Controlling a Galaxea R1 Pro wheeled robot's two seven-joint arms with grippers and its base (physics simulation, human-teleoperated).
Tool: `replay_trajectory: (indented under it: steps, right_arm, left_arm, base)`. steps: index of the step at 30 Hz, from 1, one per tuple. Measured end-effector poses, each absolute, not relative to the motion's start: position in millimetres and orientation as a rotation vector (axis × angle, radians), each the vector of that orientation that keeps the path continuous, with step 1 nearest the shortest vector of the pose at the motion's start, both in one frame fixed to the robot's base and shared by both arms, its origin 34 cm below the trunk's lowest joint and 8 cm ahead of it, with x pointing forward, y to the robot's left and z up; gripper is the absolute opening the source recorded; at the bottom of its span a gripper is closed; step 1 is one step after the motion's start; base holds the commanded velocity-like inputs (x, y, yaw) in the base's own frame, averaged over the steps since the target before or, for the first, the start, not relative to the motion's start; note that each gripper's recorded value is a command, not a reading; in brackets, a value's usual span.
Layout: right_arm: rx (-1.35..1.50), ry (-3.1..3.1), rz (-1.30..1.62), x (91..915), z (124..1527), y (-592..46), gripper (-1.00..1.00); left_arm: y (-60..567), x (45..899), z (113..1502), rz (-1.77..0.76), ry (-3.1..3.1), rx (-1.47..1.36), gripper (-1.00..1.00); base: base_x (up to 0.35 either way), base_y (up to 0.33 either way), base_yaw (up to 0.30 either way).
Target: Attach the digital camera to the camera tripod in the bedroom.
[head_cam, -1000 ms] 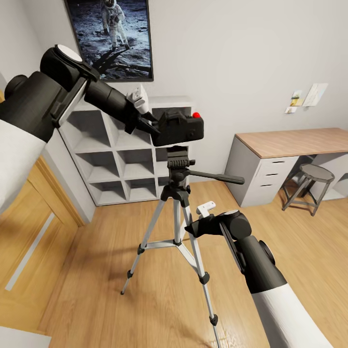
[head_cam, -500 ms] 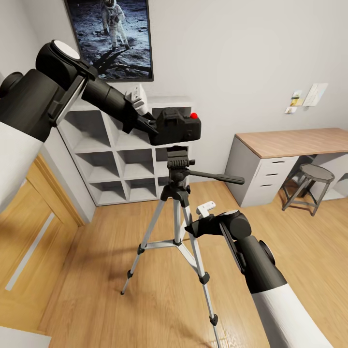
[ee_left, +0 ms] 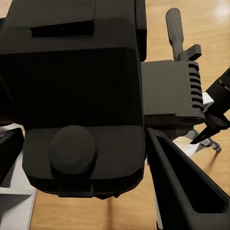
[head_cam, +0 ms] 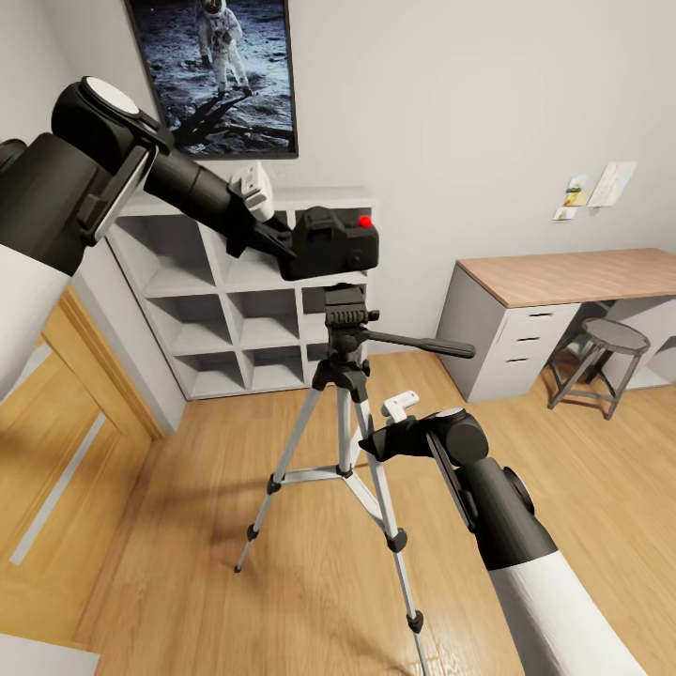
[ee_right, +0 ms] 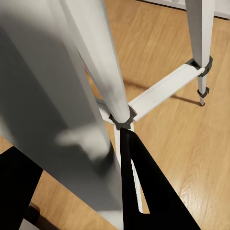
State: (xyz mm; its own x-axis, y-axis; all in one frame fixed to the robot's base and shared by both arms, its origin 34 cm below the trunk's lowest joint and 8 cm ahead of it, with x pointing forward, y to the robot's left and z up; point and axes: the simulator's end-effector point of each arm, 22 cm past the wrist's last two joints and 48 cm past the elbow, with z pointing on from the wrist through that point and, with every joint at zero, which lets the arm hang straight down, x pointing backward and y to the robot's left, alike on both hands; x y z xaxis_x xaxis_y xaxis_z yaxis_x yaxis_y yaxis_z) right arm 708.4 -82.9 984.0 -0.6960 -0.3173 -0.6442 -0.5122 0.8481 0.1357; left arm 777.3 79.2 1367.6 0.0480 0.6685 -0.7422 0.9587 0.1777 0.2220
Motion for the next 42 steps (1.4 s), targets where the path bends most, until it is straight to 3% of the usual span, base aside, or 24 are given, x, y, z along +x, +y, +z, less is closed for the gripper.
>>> replay_trajectory:
  steps: [42]
  right_arm:
    - [-0.601,2.392,0.405,708.3,984.0,-83.1,-1.0]
  left_arm:
    - [43.5,748.0,1375.4,-0.553,1.587,1.632,-1.0]
  base:
    - [0.0,0.0,0.0]
